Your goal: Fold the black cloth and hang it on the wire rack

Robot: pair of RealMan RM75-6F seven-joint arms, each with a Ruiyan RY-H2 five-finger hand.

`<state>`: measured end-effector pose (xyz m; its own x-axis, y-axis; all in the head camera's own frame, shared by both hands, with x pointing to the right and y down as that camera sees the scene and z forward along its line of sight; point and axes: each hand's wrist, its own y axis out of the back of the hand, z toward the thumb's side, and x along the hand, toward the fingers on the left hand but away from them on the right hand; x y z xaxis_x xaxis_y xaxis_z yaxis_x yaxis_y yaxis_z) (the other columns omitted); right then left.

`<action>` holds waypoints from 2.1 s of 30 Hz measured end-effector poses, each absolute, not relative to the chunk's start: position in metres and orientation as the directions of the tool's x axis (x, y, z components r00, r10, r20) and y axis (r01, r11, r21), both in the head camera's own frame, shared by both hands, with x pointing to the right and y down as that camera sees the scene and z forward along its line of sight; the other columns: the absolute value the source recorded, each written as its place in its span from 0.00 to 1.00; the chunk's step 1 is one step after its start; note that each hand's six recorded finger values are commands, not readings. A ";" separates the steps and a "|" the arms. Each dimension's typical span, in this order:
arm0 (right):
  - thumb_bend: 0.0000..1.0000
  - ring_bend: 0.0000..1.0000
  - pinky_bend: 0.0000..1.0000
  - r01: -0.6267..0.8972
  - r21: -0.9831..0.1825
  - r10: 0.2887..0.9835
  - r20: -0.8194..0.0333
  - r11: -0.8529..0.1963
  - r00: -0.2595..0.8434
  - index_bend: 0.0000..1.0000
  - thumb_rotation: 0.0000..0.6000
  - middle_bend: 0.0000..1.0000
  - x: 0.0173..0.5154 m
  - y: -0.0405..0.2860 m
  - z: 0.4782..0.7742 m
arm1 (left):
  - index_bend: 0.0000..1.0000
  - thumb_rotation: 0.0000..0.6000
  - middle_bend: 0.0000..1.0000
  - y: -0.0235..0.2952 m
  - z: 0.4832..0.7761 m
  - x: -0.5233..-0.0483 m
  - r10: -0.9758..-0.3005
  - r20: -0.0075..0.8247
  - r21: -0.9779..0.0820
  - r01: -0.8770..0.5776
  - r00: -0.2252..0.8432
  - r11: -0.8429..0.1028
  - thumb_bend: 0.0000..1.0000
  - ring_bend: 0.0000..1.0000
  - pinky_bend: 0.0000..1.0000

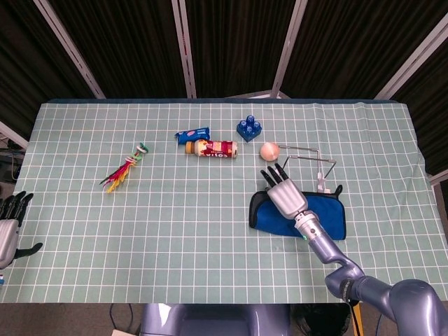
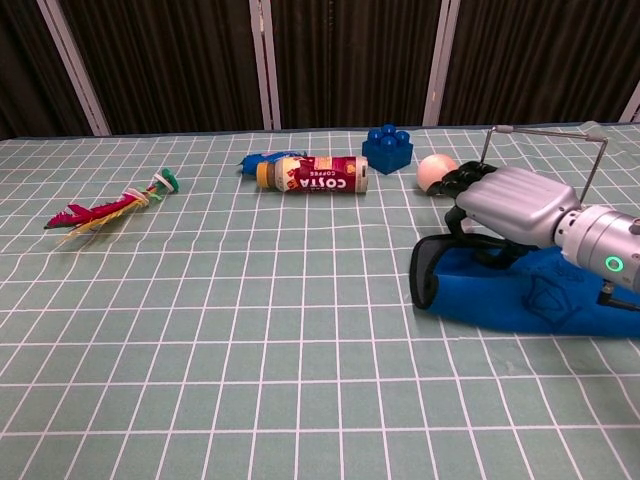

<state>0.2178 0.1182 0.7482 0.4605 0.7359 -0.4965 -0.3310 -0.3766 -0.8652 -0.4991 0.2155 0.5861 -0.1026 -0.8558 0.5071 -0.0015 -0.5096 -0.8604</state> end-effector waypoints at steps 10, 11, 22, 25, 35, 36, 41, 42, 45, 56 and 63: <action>0.40 0.00 0.00 -0.325 -0.862 0.730 -0.503 -0.388 0.462 0.61 1.00 0.06 0.218 0.122 0.749 | 0.00 1.00 0.00 0.216 0.586 -0.499 -0.857 0.506 -0.861 0.000 -0.101 -0.509 0.00 0.00 0.00; 0.40 0.00 0.00 -0.322 -0.863 0.731 -0.502 -0.389 0.463 0.60 1.00 0.06 0.218 0.122 0.748 | 0.00 1.00 0.00 0.216 0.586 -0.499 -0.857 0.506 -0.861 -0.001 -0.101 -0.509 0.00 0.00 0.00; 0.42 0.00 0.00 -0.287 -0.879 0.742 -0.475 -0.380 0.473 0.60 1.00 0.06 0.217 0.122 0.745 | 0.00 1.00 0.00 0.216 0.586 -0.498 -0.857 0.505 -0.862 -0.002 -0.101 -0.507 0.00 0.00 0.00; 0.44 0.00 0.00 -0.278 -0.880 0.740 -0.475 -0.386 0.476 0.56 1.00 0.06 0.216 0.123 0.746 | 0.00 1.00 0.00 0.216 0.586 -0.499 -0.857 0.505 -0.862 -0.001 -0.101 -0.507 0.00 0.00 0.00; 0.43 0.00 0.00 -0.258 -0.882 0.741 -0.470 -0.393 0.479 0.52 1.00 0.06 0.217 0.124 0.747 | 0.00 1.00 0.00 0.215 0.585 -0.499 -0.858 0.504 -0.862 -0.002 -0.102 -0.506 0.00 0.00 0.00; 0.43 0.00 0.00 -0.257 -0.882 0.742 -0.471 -0.394 0.478 0.52 1.00 0.06 0.217 0.124 0.747 | 0.00 1.00 0.00 0.216 0.585 -0.499 -0.858 0.504 -0.862 -0.003 -0.102 -0.506 0.00 0.00 0.00; 0.44 0.00 0.00 -0.252 -0.885 0.744 -0.467 -0.393 0.479 0.52 1.00 0.06 0.216 0.125 0.748 | 0.00 1.00 0.00 0.215 0.585 -0.499 -0.858 0.503 -0.863 -0.003 -0.101 -0.506 0.00 0.00 0.00; 0.44 0.00 0.00 -0.249 -0.886 0.745 -0.464 -0.391 0.480 0.52 1.00 0.06 0.215 0.125 0.748 | 0.00 1.00 0.00 0.215 0.585 -0.499 -0.858 0.504 -0.863 -0.003 -0.101 -0.506 0.00 0.00 0.00; 0.44 0.00 0.00 -0.243 -0.891 0.749 -0.453 -0.383 0.484 0.52 1.00 0.06 0.211 0.122 0.746 | 0.00 1.00 0.00 0.215 0.585 -0.498 -0.858 0.504 -0.862 -0.003 -0.101 -0.506 0.00 0.00 0.00; 0.43 0.00 0.00 -0.276 -0.890 0.759 -0.454 -0.363 0.467 0.54 1.00 0.06 0.200 0.115 0.751 | 0.00 1.00 0.00 0.215 0.585 -0.500 -0.858 0.503 -0.863 -0.008 -0.105 -0.505 0.00 0.00 0.00; 0.23 0.00 0.00 -0.293 -0.882 0.769 -0.466 -0.368 0.438 0.32 1.00 0.06 0.201 0.112 0.755 | 0.00 1.00 0.00 0.214 0.584 -0.501 -0.858 0.502 -0.864 -0.013 -0.107 -0.504 0.00 0.00 0.00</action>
<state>0.2006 0.1118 0.7550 0.4384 0.7686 -0.4659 -0.2931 -0.3678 -0.8825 -0.5015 0.2143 0.5840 -0.1067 -0.8580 0.5024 -0.0127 -0.5040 -0.8636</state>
